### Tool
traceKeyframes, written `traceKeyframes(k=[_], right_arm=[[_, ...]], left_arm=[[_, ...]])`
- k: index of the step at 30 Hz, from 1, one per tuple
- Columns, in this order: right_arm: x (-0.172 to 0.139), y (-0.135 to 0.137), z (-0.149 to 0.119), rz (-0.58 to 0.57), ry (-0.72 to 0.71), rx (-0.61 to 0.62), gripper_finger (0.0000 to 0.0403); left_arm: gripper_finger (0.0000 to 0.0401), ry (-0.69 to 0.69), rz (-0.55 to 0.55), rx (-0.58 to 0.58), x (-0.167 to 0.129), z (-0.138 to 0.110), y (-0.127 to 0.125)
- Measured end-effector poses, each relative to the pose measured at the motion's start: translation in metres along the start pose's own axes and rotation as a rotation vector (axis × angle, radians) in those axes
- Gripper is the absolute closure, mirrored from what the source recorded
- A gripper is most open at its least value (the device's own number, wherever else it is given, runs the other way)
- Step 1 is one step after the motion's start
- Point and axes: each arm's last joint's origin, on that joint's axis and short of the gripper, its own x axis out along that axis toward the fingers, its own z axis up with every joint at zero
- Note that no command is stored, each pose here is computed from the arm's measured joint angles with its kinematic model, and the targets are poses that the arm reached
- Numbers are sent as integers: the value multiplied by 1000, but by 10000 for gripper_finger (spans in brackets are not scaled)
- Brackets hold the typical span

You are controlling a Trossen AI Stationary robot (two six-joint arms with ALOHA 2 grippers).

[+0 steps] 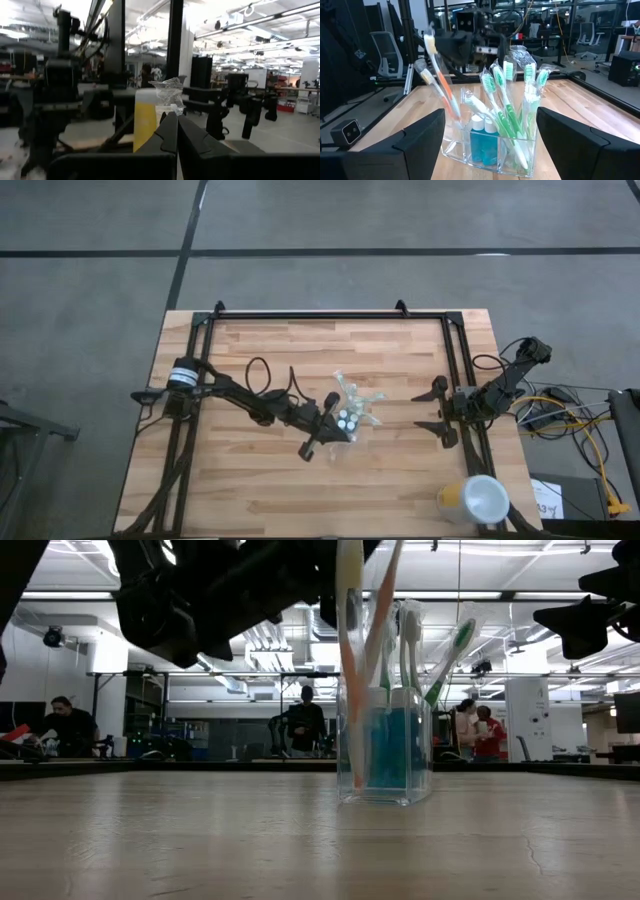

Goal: Pick & Place toothbrushing station
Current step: Put the white orange toothbrush into the front side of the transparent organizer

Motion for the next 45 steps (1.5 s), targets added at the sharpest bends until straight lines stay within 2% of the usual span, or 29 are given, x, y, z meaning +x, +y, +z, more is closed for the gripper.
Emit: traceKeyframes(k=[11,29,40,45], right_arm=[[0,0,0,0,0,-1,106],[0,0,0,0,0,0,96],[0,0,0,0,-1,1,105],[0,0,0,0,-1,-4,97]], left_arm=[[399,167,31,-52,-2,-15,3],[391,295,52,-99,-15,-30,4],[297,301,26,-99,-19,-29,3],[272,289,27,-78,-20,-23,3]])
